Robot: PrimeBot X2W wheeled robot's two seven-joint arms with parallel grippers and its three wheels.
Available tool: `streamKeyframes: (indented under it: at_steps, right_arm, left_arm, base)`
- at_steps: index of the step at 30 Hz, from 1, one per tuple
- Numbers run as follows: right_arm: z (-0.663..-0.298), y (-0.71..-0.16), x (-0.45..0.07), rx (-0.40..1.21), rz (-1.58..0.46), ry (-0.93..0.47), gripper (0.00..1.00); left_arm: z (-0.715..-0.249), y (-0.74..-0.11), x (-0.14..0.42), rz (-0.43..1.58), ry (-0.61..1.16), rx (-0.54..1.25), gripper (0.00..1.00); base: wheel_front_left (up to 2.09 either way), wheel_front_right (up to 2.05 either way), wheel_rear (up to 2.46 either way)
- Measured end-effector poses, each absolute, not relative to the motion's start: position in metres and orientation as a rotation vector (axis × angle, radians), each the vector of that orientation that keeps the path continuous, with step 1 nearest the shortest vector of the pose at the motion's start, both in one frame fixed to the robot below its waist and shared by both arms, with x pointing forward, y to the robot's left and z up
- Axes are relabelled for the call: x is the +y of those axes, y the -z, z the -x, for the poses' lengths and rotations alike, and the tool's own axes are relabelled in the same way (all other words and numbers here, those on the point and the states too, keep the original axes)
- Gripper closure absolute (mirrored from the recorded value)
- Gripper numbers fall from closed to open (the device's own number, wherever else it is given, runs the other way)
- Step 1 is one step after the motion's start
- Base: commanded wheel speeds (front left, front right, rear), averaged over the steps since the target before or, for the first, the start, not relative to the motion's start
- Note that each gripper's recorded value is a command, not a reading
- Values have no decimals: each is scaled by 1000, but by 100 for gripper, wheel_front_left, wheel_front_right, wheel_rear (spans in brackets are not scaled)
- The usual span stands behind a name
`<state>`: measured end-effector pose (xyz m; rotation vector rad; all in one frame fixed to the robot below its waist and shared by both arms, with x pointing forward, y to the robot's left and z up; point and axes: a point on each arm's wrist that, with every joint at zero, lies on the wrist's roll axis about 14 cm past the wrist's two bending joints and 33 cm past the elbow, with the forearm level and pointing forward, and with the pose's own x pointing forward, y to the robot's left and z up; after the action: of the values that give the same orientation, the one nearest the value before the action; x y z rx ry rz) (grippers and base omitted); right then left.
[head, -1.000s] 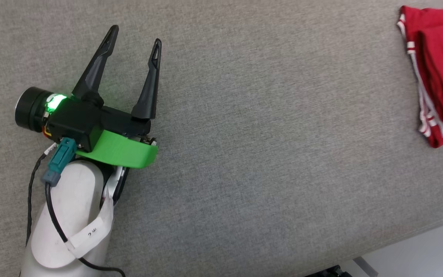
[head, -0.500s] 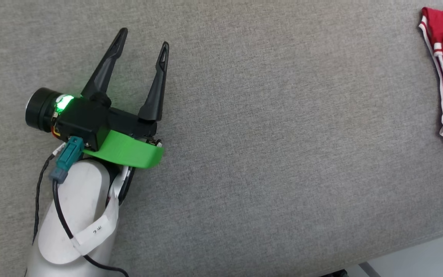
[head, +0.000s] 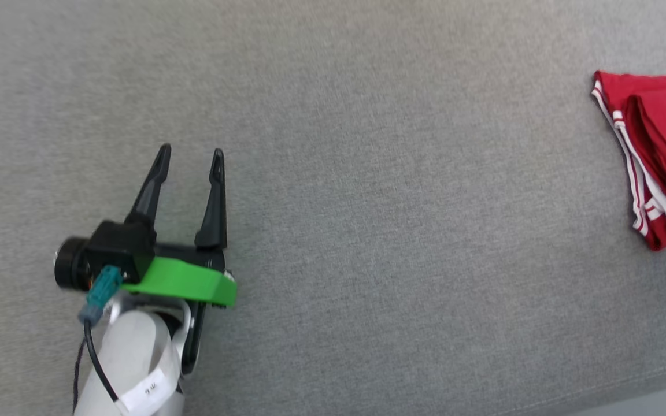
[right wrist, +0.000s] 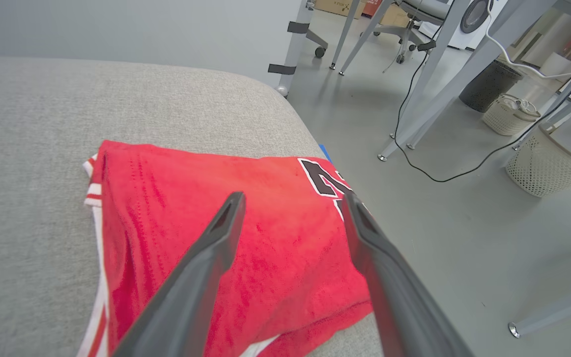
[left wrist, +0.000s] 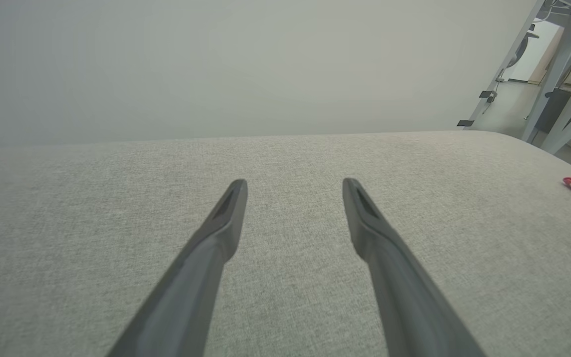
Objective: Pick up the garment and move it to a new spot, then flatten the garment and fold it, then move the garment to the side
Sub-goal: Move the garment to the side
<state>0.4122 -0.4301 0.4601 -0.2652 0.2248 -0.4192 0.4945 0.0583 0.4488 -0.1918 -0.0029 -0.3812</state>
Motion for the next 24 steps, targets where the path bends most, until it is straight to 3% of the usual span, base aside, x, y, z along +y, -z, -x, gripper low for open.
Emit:
streamKeyframes:
  at_steps: [9,24]
  right_arm:
    - [-387,-467,-354,119,134,280,0]
    - [-375,-520,-218,-64,-18,-19,0]
  left_arm:
    - [-455,-483,95,189,267,-42,0]
    - [-399,-510,153,151,118,-89,0]
  base:
    - [0,0,0]
    - [0,0,0]
